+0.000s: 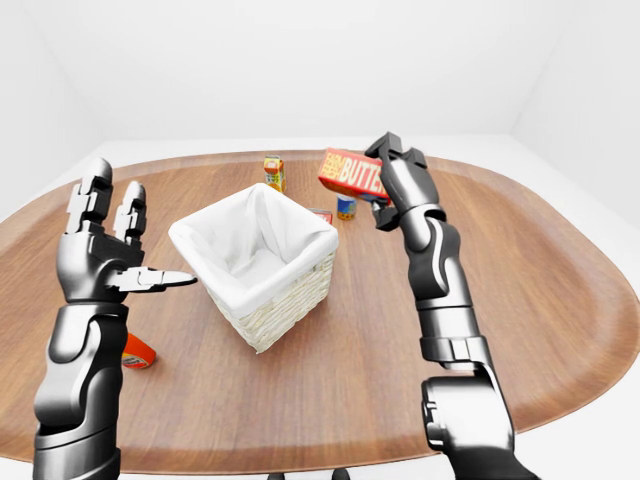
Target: Pick up the butter and put it in the basket.
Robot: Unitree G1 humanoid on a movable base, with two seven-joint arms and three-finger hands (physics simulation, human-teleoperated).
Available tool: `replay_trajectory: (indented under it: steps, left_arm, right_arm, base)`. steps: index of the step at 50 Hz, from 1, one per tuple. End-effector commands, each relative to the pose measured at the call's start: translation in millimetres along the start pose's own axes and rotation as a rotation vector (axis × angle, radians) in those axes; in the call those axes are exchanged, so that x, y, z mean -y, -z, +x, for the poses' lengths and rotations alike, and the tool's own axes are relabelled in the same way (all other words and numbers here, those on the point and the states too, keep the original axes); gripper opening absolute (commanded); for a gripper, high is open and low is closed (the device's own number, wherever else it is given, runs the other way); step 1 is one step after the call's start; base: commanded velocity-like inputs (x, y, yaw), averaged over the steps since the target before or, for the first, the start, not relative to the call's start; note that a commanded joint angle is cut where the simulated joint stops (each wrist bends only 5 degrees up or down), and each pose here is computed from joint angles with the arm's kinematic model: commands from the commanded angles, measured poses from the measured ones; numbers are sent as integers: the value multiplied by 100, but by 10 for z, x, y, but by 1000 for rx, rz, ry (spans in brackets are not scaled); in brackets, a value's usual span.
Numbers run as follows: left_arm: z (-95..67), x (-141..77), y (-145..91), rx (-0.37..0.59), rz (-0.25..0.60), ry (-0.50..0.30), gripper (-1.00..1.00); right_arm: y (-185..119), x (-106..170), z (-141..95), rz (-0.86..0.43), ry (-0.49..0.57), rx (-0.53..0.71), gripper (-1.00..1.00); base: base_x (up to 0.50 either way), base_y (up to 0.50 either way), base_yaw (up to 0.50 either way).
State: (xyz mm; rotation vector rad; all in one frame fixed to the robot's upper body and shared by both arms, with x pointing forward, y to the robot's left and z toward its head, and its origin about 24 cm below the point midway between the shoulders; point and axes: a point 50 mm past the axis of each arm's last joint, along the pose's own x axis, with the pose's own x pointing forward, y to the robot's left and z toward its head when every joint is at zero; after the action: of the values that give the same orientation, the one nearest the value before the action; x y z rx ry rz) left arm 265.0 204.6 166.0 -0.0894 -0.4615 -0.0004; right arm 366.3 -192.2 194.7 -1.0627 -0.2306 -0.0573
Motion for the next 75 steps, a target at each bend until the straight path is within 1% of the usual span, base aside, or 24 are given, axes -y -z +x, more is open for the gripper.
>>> replay_trajectory:
  steps: [1, 2, 4, 5, 8, 10, 11, 19, 24, 30, 38, 47, 61, 66, 67, 68, 69, 70, 74, 75]
  left_arm:
    - [3, -9, -24, 10, -1, -1, 100]
    - [3, -10, -24, 10, -1, -2, 100]
    - [6, -9, -24, 10, -3, -1, 100]
    - [6, -10, -25, 10, -2, -1, 100]
    - [4, -10, -45, 18, -2, 1, 100]
    - [5, -11, -47, 19, -2, 1, 100]
    - [4, -10, -45, 18, -2, 1, 100]
    - [-2, -22, -42, 17, -5, -6, 100]
    - [-11, -31, -31, 11, -5, -8, 100]
    - [-23, -60, -30, 9, -4, -18, 100]
    - [-32, -68, -24, 6, -10, -24, 100]
    - [-60, -85, -32, 8, -13, -33, 100]
    - [-68, -87, -69, 22, -13, -34, 100]
    - [-75, -101, -73, 23, -10, -39, 100]
    - [-78, -102, -80, 25, -9, -40, 100]
    - [-78, -102, -81, 26, -9, -40, 100]
    - [-79, -103, -80, 26, -10, -41, 100]
    - [-79, -103, -80, 25, -10, -41, 100]
    - [-93, -114, -67, 19, -13, -46, 100]
    - [-96, -117, -64, 18, -13, -47, 100]
  right_arm:
    - [-466, 257, 229, -105, -9, 176, -100]
    - [-470, 256, 232, -107, -10, 178, -100]
    - [-539, 240, 248, -151, -20, 216, -100]
    - [-550, 247, 262, -179, -9, 213, -100]
    - [-606, 244, 310, -198, -26, 213, -100]
    - [-645, 280, 343, -223, -11, 213, -100]
    - [-638, 224, 355, -225, -13, 207, -100]
    - [-874, 310, 407, -242, -44, 254, -100]
    - [-1030, 295, 412, -249, -67, 291, -100]
    - [-1162, 176, 417, -281, -119, 315, -100]
    - [-1310, -11, 388, -317, -217, 342, -100]
    - [-1492, -166, 343, -330, -263, 381, -100]
    - [-1562, -285, 346, -371, -286, 384, -100]
    - [-1538, -361, 395, -439, -287, 356, -100]
    - [-1523, -391, 405, -473, -295, 346, -100]
    - [-1521, -392, 408, -475, -295, 344, -100]
    - [-1507, -415, 422, -516, -287, 335, -100]
    - [-1504, -416, 426, -518, -286, 332, -100]
    - [-1534, -397, 490, -609, -239, 322, -100]
    - [-1541, -398, 501, -612, -239, 320, -100]
  base:
    - [0, 0, 0]
    - [0, 0, 0]
    - [0, 0, 0]
    - [0, 0, 0]
    - [0, 0, 0]
    - [0, 0, 0]
    - [0, 0, 0]
    - [0, 0, 0]
    - [0, 0, 0]
    - [0, 0, 0]
    - [0, 0, 0]
    - [0, 0, 0]
    - [0, 0, 0]
    - [0, 0, 0]
    - [0, 0, 0]
    - [0, 0, 0]
    - [0, 0, 0]
    - [0, 0, 0]
    - [0, 0, 0]
    - [0, 0, 0]
